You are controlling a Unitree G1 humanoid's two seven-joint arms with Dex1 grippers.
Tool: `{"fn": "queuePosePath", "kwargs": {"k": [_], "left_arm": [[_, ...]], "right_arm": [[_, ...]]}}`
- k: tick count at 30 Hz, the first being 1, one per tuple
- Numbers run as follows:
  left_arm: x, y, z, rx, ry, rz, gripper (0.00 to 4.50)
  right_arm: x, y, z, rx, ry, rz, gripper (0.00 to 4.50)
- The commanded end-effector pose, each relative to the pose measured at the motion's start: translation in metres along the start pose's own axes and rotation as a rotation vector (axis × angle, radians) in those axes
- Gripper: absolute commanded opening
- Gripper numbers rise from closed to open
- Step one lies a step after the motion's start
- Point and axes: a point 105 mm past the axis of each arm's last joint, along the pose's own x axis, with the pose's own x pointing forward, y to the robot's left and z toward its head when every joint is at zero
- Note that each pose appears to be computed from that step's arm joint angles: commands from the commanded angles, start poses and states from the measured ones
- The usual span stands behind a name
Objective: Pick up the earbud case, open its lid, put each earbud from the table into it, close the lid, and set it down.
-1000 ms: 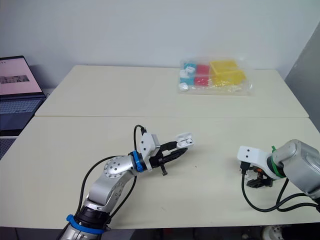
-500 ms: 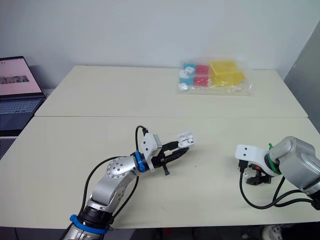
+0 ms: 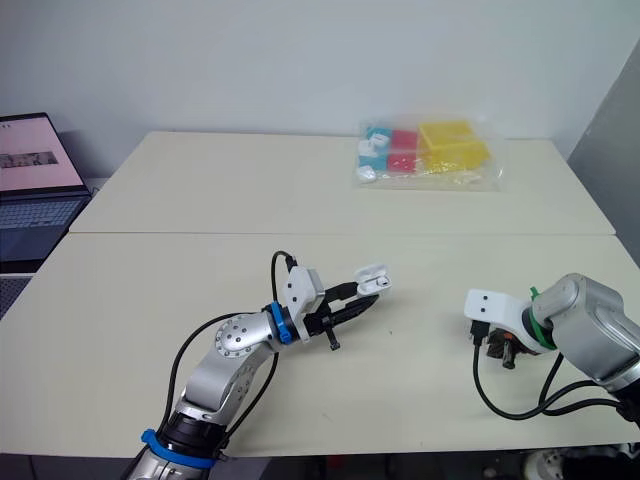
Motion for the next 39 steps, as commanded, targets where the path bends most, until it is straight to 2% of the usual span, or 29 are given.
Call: {"fn": "queuePosePath", "kwargs": {"k": [1, 3, 7, 11, 16, 18, 24, 27, 30, 39], "left_arm": [[0.003, -0.001, 0.007, 0.026, -0.026, -0.008, 0.80], [0.002, 0.000, 0.007, 0.027, -0.028, -0.008, 0.80], [0.003, 0.003, 0.011, 0.028, -0.040, -0.004, 0.80], [0.005, 0.005, 0.015, 0.028, -0.053, -0.009, 0.80], [0.009, 0.008, 0.023, 0.021, -0.078, -0.018, 0.80], [0.011, 0.008, 0.026, 0.025, -0.086, -0.031, 0.80], [0.014, 0.009, 0.031, 0.029, -0.103, -0.039, 0.80], [0.017, 0.013, 0.037, 0.030, -0.118, -0.039, 0.80], [0.018, 0.014, 0.042, 0.034, -0.130, -0.041, 0.80], [0.018, 0.016, 0.045, 0.020, -0.131, -0.042, 0.80]], "right_arm": [[-0.014, -0.009, 0.003, -0.034, -0.010, -0.039, 0.45], [-0.024, -0.011, 0.011, -0.049, -0.053, -0.045, 0.45], [-0.065, -0.013, 0.046, -0.109, -0.267, -0.101, 0.45], [-0.088, -0.008, 0.070, -0.106, -0.448, -0.136, 0.45], [-0.125, 0.014, 0.122, -0.123, -0.876, -0.178, 0.45], [-0.127, 0.017, 0.135, -0.084, -0.972, -0.226, 0.45], [-0.130, 0.013, 0.147, -0.016, -1.113, -0.322, 0.45], [-0.125, 0.017, 0.160, 0.060, -1.285, -0.332, 0.45], [-0.121, 0.018, 0.169, 0.128, -1.379, -0.363, 0.45], [-0.108, 0.029, 0.178, 0.087, -1.396, -0.418, 0.45]]}}
